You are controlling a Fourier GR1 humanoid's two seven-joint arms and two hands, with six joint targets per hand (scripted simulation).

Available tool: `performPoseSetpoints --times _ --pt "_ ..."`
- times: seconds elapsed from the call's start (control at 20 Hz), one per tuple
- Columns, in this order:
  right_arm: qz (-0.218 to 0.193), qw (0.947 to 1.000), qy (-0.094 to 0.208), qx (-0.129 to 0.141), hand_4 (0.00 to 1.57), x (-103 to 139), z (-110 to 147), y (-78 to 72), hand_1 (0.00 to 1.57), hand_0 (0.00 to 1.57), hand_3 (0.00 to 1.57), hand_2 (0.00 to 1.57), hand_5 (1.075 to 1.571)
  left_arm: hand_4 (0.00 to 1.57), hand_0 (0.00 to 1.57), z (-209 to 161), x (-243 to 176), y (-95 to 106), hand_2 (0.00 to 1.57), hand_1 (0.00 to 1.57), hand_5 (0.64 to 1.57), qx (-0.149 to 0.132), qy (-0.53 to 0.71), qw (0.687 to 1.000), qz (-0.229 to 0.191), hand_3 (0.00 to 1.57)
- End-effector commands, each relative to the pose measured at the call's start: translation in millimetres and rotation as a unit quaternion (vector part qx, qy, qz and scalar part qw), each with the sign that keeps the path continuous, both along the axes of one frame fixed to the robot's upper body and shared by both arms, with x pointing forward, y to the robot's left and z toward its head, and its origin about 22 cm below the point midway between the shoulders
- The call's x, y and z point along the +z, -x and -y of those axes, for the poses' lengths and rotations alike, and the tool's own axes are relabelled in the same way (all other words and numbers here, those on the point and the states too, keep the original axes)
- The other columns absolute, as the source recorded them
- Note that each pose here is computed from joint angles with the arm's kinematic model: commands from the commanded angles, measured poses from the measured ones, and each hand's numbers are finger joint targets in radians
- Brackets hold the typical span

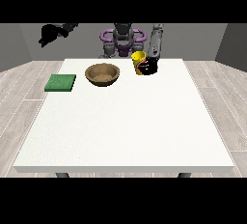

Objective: Pick the cup and pour the ball into the bowl, then pick the bowl and place it on the pad

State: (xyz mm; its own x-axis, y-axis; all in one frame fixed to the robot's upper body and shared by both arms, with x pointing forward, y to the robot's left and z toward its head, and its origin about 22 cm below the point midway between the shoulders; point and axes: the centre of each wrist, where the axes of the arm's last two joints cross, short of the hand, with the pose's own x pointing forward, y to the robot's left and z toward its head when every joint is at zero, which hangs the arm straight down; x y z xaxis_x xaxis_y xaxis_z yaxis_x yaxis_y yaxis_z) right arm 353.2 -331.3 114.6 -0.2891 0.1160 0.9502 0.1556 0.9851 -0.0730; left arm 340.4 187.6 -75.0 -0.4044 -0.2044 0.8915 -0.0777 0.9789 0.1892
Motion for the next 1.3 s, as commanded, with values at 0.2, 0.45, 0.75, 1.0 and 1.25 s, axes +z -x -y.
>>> performPoseSetpoints --times 0.2,0.45,0.75,1.0,1.25 --pt "-0.001 0.9999 0.009 -0.014 0.55 -15 13 -2.6 0.0 0.0 0.66 0.39 1.57 1.32 1.35 23 58 -41 1.57 1.35 1.209 0.013 -0.098 0.994 0.038 1.57" --pt "0.029 0.9996 0.0 0.005 0.54 15 23 -8.1 0.0 0.0 0.65 0.33 1.569 1.32 1.35 13 86 -62 1.57 1.35 1.209 0.043 -0.117 0.991 0.046 1.57" --pt "0.018 0.9981 0.007 0.058 0.54 0 -11 -9.4 0.0 0.0 0.69 0.35 1.568 1.49 1.4 20 82 -67 1.57 1.4 1.267 0.115 -0.266 0.956 0.039 1.57" --pt "0.018 0.999 -0.003 0.042 0.54 9 5 -18.1 0.0 0.0 0.66 0.35 1.568 1.49 1.5 37 84 -72 1.57 1.5 1.293 0.128 -0.392 0.908 0.07 1.57" --pt "0.001 0.9991 0.006 0.042 0.54 -5 12 -19.0 0.0 0.0 0.68 0.36 1.566 1.49 1.54 40 106 -88 1.57 1.54 1.341 0.164 -0.486 0.853 0.093 1.57"
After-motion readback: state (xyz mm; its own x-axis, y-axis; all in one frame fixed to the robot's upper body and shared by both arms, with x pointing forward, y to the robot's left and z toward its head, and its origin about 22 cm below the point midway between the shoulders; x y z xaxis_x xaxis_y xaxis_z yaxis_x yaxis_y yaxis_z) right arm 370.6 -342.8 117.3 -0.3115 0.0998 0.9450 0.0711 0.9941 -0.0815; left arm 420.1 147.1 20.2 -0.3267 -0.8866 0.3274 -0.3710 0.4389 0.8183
